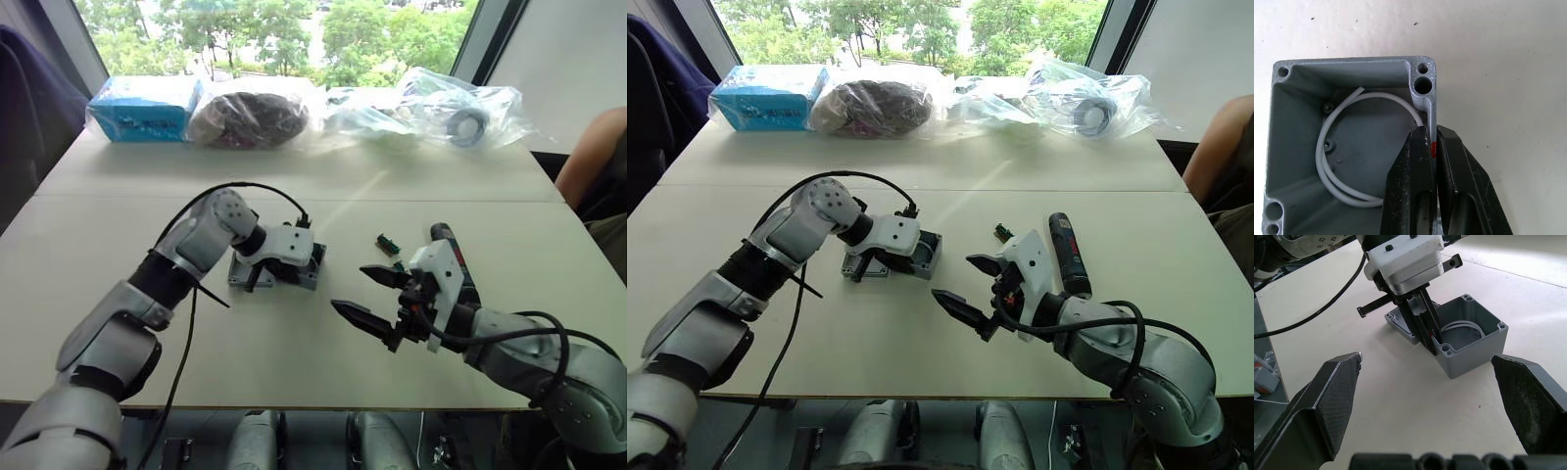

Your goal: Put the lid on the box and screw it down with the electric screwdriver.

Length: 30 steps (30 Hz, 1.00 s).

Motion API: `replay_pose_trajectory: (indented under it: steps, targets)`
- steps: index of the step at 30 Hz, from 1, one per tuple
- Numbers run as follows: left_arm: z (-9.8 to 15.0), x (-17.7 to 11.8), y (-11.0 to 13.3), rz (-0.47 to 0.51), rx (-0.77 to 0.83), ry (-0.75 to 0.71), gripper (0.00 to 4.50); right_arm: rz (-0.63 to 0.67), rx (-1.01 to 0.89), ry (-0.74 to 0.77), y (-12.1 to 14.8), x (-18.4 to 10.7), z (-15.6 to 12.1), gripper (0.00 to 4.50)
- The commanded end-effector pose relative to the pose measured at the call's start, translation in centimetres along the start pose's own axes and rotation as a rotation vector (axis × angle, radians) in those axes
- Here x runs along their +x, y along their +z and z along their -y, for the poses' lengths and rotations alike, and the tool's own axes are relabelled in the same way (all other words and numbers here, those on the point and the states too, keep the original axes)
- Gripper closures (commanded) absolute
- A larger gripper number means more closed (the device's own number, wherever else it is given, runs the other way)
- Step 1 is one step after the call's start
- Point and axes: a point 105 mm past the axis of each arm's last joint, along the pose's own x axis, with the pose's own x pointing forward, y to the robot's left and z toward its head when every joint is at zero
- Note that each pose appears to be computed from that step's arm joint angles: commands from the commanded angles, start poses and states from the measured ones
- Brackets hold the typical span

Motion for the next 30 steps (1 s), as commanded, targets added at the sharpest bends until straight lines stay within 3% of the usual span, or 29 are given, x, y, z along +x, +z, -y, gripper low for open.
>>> replay_pose_trajectory:
  steps: [1, 6, 11, 22, 25, 30]
  targets:
    - [-1.1, -1.1, 1.3, 0.019, 0.087, 0.039, 4.42, 0.012, -0.017, 0.03, 0.3, -0.4, -0.9, 0.0]
    - [-1.3, -2.4, 3.8, 0.135, 0.255, -0.038, 4.42, -0.068, 0.014, 0.08, -1.1, -1.6, -1.7, 0.0]
    - [-1.1, -2.1, 5.1, 0.171, 0.388, -0.13, 4.42, -0.132, 0.016, 0.09, -2.1, -2.5, -2.1, 0.0]
    - [0.4, 1.1, 4.3, 0.103, 0.576, -0.318, 4.42, -0.114, 0.021, 0.006, -2.3, -3.0, -2.0, 0.0]
    - [0.4, 1.4, 4.3, 0.097, 0.599, -0.331, 3.69, -0.108, 0.021, -0.011, -2.3, -3.0, -2.0, 0.0]
    - [-0.5, 0.6, 4.5, 0.118, 0.572, -0.286, 1.68, -0.103, 0.02, -0.013, -2.1, -2.9, -2.2, 0.0]
